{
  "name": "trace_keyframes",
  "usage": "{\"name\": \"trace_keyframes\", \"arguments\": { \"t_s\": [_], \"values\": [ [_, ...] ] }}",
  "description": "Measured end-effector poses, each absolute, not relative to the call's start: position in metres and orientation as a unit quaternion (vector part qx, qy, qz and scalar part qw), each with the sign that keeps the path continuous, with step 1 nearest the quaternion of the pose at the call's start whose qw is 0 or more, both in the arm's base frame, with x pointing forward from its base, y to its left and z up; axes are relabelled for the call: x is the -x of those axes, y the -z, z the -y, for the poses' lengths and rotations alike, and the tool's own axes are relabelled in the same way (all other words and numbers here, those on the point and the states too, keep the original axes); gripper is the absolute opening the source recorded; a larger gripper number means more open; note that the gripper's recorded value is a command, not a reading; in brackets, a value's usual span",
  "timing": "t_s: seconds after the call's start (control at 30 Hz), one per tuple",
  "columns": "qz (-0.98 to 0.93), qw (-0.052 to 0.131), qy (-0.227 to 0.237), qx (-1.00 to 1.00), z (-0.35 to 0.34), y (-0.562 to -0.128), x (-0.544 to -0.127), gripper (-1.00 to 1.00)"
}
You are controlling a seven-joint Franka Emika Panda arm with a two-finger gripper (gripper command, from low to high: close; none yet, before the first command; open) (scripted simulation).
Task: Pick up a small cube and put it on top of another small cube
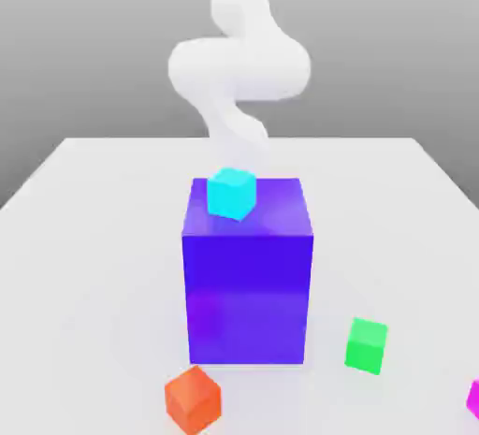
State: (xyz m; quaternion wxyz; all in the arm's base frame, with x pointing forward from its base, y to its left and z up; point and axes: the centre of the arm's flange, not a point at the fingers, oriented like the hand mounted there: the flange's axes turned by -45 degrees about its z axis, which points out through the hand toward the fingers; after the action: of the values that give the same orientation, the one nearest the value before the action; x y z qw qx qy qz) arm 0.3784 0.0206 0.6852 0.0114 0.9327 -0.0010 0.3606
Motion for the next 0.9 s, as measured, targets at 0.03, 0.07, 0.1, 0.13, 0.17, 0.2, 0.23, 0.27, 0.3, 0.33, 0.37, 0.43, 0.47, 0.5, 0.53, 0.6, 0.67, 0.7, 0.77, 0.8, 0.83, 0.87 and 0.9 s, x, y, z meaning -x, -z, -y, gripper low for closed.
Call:
{"name": "trace_keyframes", "arguments": {
  "t_s": [0.03, 0.07, 0.1, 0.13, 0.17, 0.2, 0.23, 0.27, 0.3, 0.33, 0.37, 0.43, 0.47, 0.5, 0.53, 0.6, 0.67, 0.7, 0.77, 0.8, 0.83, 0.87, 0.9],
  "values": [
    [-0.002, 0.017, -0.348, -0.937, -0.030, -0.673, -0.392, 0.00],
    [-0.005, 0.022, -0.336, -0.942, -0.038, -0.661, -0.404, 0.00],
    [-0.008, 0.027, -0.325, -0.945, -0.047, -0.649, -0.415, 0.00],
    [-0.011, 0.031, -0.313, -0.949, -0.056, -0.637, -0.426, 0.00],
    [-0.015, 0.035, -0.302, -0.953, -0.064, -0.624, -0.436, 0.00],
    [-0.019, 0.039, -0.291, -0.956, -0.073, -0.610, -0.446, 0.00],
    [-0.023, 0.042, -0.280, -0.959, -0.082, -0.597, -0.455, 0.00],
    [-0.027, 0.046, -0.269, -0.962, -0.091, -0.583, -0.464, 0.00],
    [-0.032, 0.048, -0.259, -0.964, -0.100, -0.568, -0.472, 0.00],
    [-0.036, 0.051, -0.248, -0.967, -0.109, -0.554, -0.479, 0.00],
    [-0.041, 0.053, -0.237, -0.969, -0.118, -0.539, -0.486, 0.00],
    [-0.051, 0.056, -0.216, -0.973, -0.136, -0.508, -0.498, 0.00],
    [-0.056, 0.057, -0.205, -0.975, -0.145, -0.493, -0.502, 0.00],
    [-0.061, 0.058, -0.195, -0.977, -0.154, -0.477, -0.507, 0.00],
    [-0.066, 0.058, -0.185, -0.979, -0.164, -0.461, -0.510, 0.00],
    [-0.080, 0.057, -0.164, -0.982, -0.186, -0.429, -0.514, 0.00],
    [-0.094, 0.054, -0.144, -0.984, -0.208, -0.397, -0.515, 0.00],
    [-0.098, 0.052, -0.133, -0.985, -0.216, -0.381, -0.515, 0.00],
    [-0.106, 0.048, -0.113, -0.987, -0.232, -0.350, -0.515, 0.00],
    [-0.110, 0.046, -0.102, -0.988, -0.240, -0.334, -0.513, 0.00],
    [-0.114, 0.043, -0.092, -0.988, -0.248, -0.318, -0.511, 0.00],
    [-0.119, 0.039, -0.082, -0.989, -0.257, -0.303, -0.508, 0.00],
    [-0.123, 0.035, -0.071, -0.989, -0.266, -0.288, -0.505, 0.00]
  ]
}}
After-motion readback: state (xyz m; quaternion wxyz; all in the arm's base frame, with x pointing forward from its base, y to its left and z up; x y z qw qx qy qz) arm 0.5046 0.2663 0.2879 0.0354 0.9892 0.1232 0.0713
